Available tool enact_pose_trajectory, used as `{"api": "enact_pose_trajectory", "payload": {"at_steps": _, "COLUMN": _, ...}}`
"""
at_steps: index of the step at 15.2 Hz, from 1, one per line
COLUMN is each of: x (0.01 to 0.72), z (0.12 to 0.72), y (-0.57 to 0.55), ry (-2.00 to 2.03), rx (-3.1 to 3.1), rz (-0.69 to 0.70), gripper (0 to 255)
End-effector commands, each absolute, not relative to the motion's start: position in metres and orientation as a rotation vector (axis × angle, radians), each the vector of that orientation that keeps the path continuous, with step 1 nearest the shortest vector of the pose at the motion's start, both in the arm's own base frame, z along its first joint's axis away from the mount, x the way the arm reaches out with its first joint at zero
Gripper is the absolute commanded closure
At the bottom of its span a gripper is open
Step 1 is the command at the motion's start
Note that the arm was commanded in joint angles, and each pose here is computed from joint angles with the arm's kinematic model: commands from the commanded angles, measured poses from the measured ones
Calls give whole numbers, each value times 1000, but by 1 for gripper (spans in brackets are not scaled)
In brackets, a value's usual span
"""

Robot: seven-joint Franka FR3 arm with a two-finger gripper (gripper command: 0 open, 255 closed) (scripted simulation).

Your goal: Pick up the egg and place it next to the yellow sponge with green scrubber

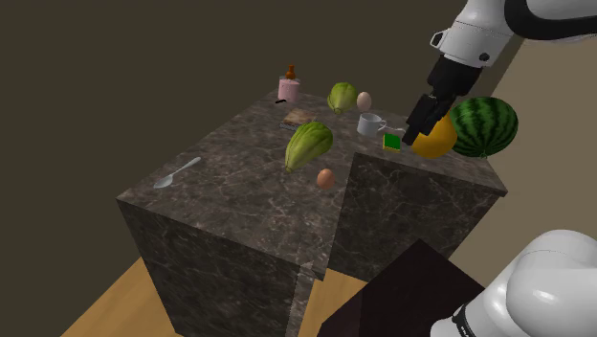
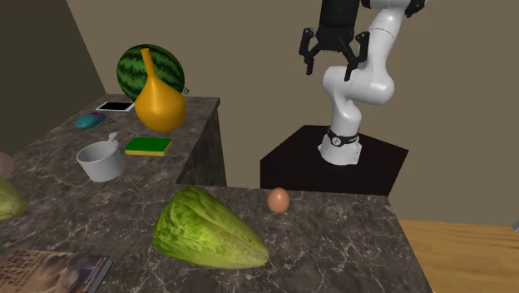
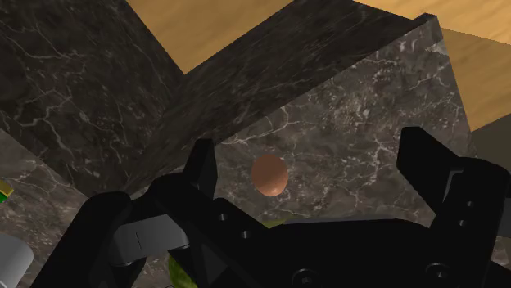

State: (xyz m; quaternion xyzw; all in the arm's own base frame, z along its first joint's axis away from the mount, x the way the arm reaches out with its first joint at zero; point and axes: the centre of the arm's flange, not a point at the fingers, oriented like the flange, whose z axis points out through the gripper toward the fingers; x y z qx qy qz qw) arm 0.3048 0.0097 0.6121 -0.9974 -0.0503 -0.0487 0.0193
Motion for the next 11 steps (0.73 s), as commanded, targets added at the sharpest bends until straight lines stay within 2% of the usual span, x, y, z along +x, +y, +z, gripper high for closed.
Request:
{"api": "enact_pose_trajectory", "payload": {"at_steps": 1, "x": 305, "z": 612, "y": 10, "ry": -156, "rx": -3095, "rz": -151, "gripper": 0}}
{"api": "enact_pose_trajectory", "payload": {"at_steps": 11, "x": 396, "z": 516, "y": 53, "ry": -189, "rx": -3242, "rz": -120, "gripper": 0}}
